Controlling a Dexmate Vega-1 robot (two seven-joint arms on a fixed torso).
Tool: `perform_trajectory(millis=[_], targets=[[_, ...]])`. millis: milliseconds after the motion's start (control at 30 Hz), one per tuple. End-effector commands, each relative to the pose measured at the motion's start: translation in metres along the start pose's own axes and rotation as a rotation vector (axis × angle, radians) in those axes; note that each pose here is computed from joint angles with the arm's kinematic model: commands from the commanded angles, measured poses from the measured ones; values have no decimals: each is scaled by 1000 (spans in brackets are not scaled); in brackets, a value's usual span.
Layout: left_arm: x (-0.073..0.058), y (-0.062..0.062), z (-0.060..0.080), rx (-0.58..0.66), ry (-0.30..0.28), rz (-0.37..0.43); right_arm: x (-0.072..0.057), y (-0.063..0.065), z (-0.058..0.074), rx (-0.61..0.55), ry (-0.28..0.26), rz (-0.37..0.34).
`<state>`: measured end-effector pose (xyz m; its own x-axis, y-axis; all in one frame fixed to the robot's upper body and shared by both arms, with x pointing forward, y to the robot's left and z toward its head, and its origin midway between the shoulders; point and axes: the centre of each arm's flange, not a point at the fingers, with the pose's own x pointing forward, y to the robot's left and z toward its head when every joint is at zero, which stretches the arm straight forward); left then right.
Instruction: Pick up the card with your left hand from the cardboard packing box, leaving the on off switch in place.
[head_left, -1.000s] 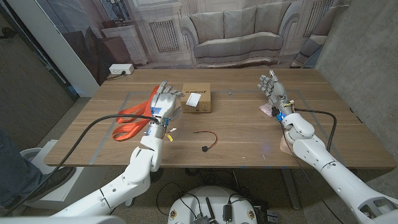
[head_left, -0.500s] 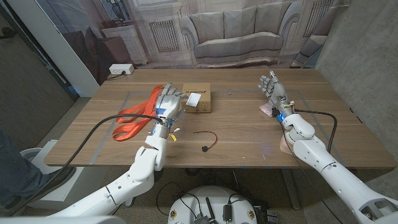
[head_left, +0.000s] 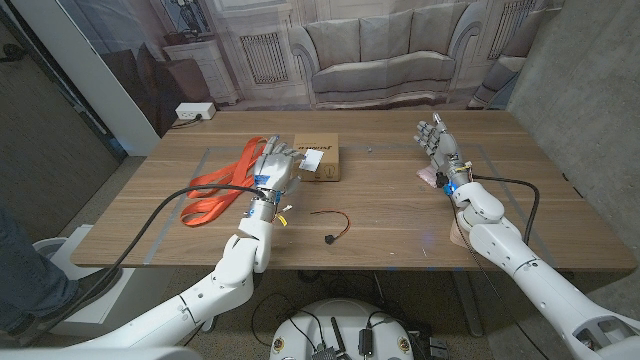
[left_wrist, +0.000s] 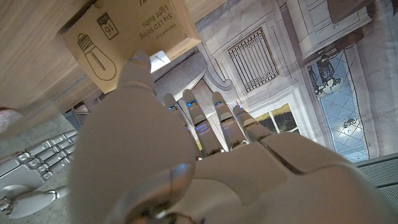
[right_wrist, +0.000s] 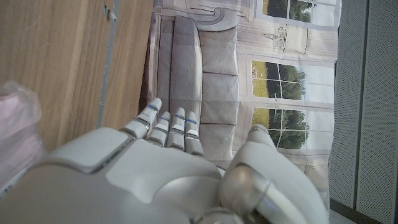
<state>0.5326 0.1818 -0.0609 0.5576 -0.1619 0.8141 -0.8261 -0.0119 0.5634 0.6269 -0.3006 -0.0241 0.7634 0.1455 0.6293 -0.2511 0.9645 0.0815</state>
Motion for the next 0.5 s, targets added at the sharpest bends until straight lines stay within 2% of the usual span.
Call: perform_trajectory(millis=[33,500], targets=[[3,-9,4,-17,6,7,3,-2,-1,5,3,0],[12,-15,12,-41,7,2,4,-7,-1,6,6,1]])
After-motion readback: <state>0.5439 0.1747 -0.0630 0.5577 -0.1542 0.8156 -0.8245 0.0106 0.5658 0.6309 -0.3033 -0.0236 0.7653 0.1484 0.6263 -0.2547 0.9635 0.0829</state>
